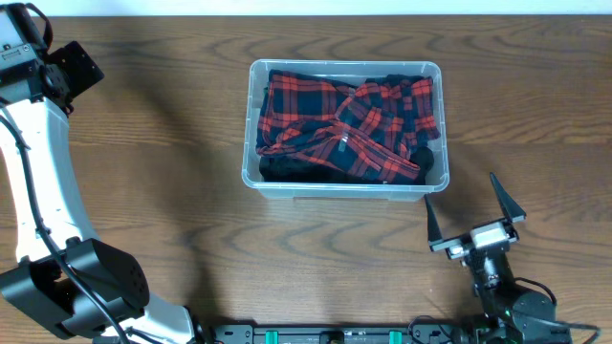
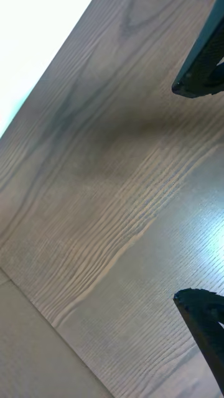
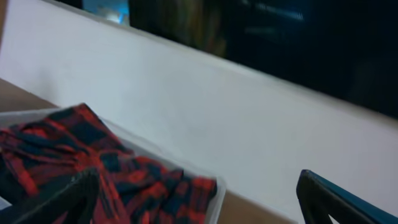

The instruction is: Pack container

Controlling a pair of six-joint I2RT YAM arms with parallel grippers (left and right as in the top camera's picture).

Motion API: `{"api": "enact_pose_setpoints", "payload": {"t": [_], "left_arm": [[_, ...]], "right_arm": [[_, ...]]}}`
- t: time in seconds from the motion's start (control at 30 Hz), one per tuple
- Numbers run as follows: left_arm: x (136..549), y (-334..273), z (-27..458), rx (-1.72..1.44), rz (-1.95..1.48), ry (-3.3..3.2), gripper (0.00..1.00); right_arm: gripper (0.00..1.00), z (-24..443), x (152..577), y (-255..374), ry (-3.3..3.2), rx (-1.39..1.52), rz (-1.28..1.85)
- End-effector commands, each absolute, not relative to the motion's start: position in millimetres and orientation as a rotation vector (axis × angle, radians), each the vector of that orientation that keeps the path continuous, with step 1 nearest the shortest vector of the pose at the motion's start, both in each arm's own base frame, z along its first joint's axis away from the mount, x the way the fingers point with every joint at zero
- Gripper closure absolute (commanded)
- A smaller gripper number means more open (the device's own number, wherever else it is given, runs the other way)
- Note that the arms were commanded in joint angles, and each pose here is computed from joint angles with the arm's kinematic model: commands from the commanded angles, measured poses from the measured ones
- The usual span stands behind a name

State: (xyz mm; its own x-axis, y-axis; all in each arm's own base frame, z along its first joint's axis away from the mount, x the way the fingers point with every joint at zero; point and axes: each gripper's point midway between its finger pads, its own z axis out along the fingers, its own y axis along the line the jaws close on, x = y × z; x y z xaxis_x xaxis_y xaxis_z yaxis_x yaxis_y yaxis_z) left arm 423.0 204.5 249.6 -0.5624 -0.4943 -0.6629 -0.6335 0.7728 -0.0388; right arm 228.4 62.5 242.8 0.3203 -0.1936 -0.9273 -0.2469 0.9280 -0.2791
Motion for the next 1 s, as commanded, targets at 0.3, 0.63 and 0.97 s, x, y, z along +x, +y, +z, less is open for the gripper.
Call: {"api": "enact_pose_setpoints", "payload": {"t": [0.3, 0.63, 0.97], "left_arm": [[421.3, 207.5, 252.5, -0.840, 0.284, 2.277, 0.02], [421.3, 207.5, 252.5, -0.840, 0.284, 2.277, 0.02], [421.3, 207.5, 252.5, -0.840, 0.284, 2.277, 0.02]], "right_arm": [[0.01, 185.1, 243.3, 37.6, 1.502, -0.287, 0.005], [0.01, 159.7, 244.3, 29.0, 1.610, -0.267, -0.011], [0.01, 159.8, 244.3, 28.9, 1.610, -0.267, -0.012]]}}
